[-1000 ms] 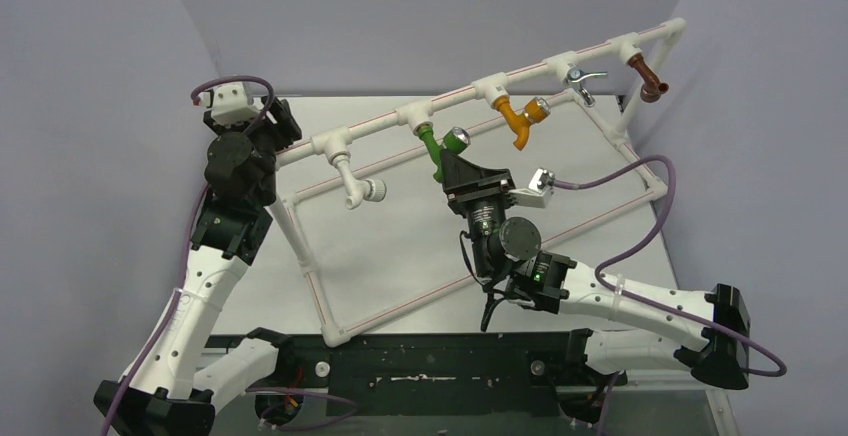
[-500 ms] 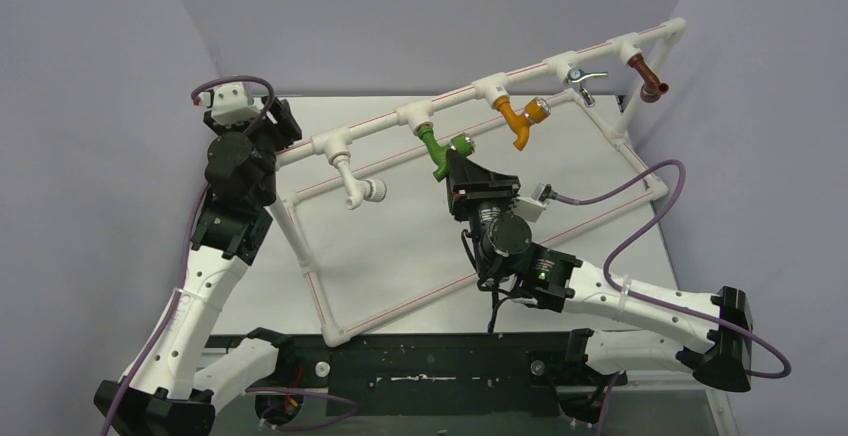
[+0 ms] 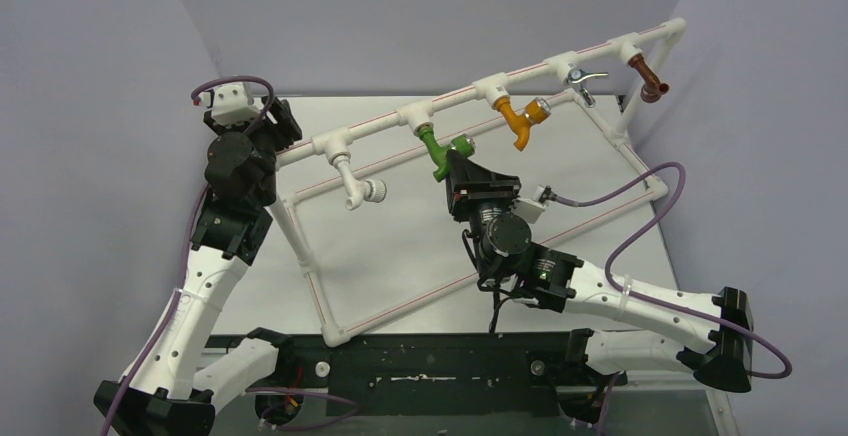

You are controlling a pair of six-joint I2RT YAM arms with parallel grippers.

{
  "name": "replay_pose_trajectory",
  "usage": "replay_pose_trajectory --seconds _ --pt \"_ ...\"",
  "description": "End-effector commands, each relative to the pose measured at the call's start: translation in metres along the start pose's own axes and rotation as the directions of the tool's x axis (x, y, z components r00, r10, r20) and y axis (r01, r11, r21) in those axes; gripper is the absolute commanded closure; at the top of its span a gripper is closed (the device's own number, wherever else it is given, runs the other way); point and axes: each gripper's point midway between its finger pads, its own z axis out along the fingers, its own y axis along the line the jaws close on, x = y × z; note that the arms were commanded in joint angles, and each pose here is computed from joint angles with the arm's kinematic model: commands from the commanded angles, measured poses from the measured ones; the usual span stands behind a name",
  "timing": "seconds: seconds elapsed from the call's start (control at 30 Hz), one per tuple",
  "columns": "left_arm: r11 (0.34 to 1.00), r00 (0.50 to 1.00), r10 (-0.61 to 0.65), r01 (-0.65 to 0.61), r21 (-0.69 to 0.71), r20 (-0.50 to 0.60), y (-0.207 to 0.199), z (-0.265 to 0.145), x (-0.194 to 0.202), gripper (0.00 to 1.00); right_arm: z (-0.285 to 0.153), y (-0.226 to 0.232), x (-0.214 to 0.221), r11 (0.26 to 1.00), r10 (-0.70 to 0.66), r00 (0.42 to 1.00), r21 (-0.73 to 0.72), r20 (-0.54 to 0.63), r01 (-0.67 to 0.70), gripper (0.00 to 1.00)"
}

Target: Install the water faucets

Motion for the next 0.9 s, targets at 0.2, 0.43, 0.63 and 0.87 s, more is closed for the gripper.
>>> replay_pose_trajectory --seconds 0.2,0.43,0.63,0.87 --pt "0.987 0.941 0.153 -0.158 0.007 -0.303 0.017 -0.02 0.091 0.4 0.001 0.028 0.006 0.995 0.094 0.994 -0.037 -0.053 -0.096 0.47" --pt "0.987 0.94 0.154 -0.16 0.006 -0.305 0.017 -0.019 0.092 0.4 -0.003 0.026 0.005 0.996 0.078 0.994 -0.031 -0.072 -0.08 0.34" --pt "0.987 0.94 0.154 -0.161 0.005 -0.305 0.017 -0.019 0.092 0.4 -0.012 0.023 0.007 0.999 0.01 0.993 -0.034 -0.118 -0.014 0.29" --pt "0.987 0.94 0.155 -0.161 0.003 -0.305 0.018 -0.019 0.092 0.41 -0.033 0.031 0.003 0.969 -0.239 0.948 -0.121 -0.209 0.217 0.25"
